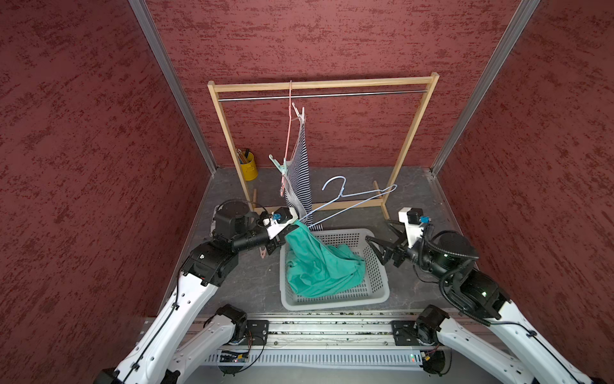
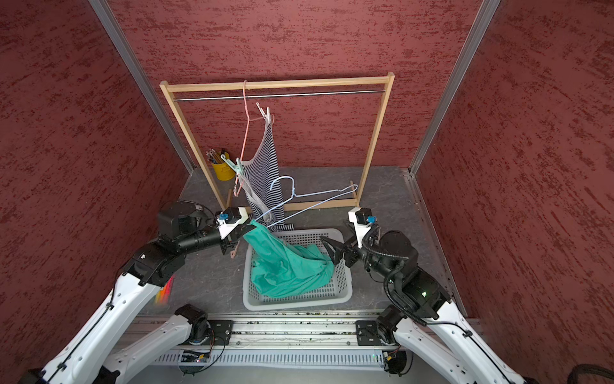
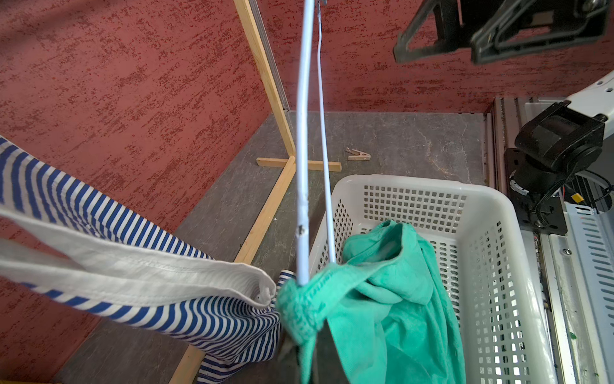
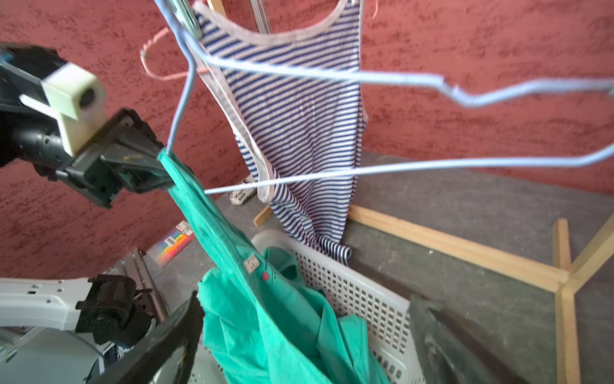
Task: Remove the clothespins securing tank tops to the hanger
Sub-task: Remove the tank top from the hanger.
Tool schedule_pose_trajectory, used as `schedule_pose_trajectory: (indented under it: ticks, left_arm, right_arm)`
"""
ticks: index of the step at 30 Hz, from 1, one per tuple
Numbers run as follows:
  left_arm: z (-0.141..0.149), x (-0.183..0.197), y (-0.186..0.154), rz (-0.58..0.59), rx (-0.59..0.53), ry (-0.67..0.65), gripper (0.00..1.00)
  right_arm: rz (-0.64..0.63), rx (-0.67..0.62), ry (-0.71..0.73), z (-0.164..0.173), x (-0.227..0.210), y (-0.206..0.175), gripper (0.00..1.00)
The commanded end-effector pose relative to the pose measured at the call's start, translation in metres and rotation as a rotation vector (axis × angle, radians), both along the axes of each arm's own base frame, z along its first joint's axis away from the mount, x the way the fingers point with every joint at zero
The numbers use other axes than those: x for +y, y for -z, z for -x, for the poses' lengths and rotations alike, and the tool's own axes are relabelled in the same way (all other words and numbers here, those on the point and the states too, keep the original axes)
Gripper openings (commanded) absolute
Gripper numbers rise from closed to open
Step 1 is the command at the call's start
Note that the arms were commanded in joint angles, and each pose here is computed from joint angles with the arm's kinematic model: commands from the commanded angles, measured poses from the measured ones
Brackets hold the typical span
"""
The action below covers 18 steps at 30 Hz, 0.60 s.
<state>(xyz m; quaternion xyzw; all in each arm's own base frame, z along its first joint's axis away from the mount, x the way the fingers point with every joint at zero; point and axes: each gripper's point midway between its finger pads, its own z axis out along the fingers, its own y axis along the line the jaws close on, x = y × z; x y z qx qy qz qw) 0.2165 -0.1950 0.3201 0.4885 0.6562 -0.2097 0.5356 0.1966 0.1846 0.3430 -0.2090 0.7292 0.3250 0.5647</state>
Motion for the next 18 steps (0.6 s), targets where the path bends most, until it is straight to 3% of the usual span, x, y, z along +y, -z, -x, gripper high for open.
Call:
schedule_pose_trajectory:
  ticks: [1, 10, 18]
  left_arm:
    - [0.010, -0.003, -0.006, 0.005, -0.014, 0.043, 0.00]
    - [0.017, -0.008, 0.003, -0.029, 0.034, 0.094, 0.00]
    - [0.022, -0.016, 0.007, -0.047, 0.081, 0.160, 0.00]
  right_arm:
    - [0.062, -0.069, 0.037, -0.010, -0.002, -0.017, 0.99]
    - [0.282, -0.162, 0.104, -0.048, 0.004, -0.030, 0.95]
    - [0.366, -0.253, -0.001, -0.044, 0.018, -0.038, 0.89]
